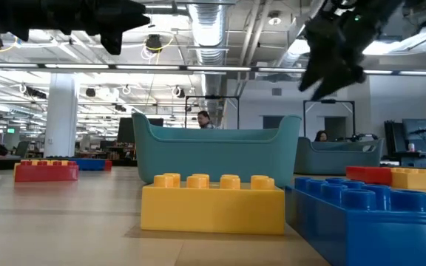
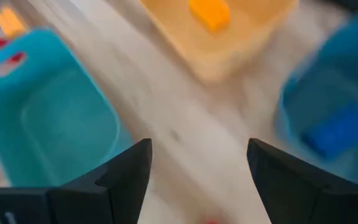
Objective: Sort & place blocks by color
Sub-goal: Put the red game piece into the green bin, then put the yellow game piece into the yellow bin
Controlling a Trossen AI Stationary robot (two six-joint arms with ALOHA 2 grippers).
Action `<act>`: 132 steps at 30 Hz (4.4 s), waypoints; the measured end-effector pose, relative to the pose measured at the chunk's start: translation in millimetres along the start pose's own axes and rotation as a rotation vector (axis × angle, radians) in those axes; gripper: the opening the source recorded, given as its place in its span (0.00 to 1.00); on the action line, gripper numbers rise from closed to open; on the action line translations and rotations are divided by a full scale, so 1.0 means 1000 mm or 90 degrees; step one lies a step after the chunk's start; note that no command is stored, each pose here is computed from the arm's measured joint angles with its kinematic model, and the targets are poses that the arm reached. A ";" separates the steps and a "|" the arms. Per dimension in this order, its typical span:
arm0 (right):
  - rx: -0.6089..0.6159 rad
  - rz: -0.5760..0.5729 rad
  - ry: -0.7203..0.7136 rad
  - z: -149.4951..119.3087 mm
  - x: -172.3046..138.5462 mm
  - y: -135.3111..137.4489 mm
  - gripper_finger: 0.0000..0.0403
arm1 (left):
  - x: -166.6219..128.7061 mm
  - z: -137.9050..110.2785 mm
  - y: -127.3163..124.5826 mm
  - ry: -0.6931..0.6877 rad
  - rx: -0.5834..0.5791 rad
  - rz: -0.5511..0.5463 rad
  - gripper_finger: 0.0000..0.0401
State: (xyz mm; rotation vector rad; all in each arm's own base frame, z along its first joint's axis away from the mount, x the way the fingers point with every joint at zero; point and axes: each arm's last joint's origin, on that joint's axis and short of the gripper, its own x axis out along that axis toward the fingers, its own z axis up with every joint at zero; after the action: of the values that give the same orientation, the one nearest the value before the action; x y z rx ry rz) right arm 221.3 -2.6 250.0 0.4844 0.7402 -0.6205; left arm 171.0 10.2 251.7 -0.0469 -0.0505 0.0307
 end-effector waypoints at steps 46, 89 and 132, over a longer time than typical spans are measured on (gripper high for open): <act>0.167 -0.045 0.295 -0.057 0.067 -0.007 0.71 | -0.009 -0.018 -0.018 -0.074 0.000 -0.029 0.29; -0.431 0.088 0.293 -0.074 0.041 0.052 0.30 | -0.008 -0.019 -0.017 -0.072 0.008 -0.019 0.29; -0.296 0.255 -0.094 0.017 0.033 0.100 0.74 | -0.008 -0.020 -0.017 -0.064 0.003 -0.013 0.29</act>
State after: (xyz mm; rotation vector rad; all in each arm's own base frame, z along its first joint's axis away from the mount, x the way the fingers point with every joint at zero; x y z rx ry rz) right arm 315.4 47.9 254.7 0.1448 0.5991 -0.0986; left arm 164.3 -7.7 232.4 -0.0403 -0.1520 0.0133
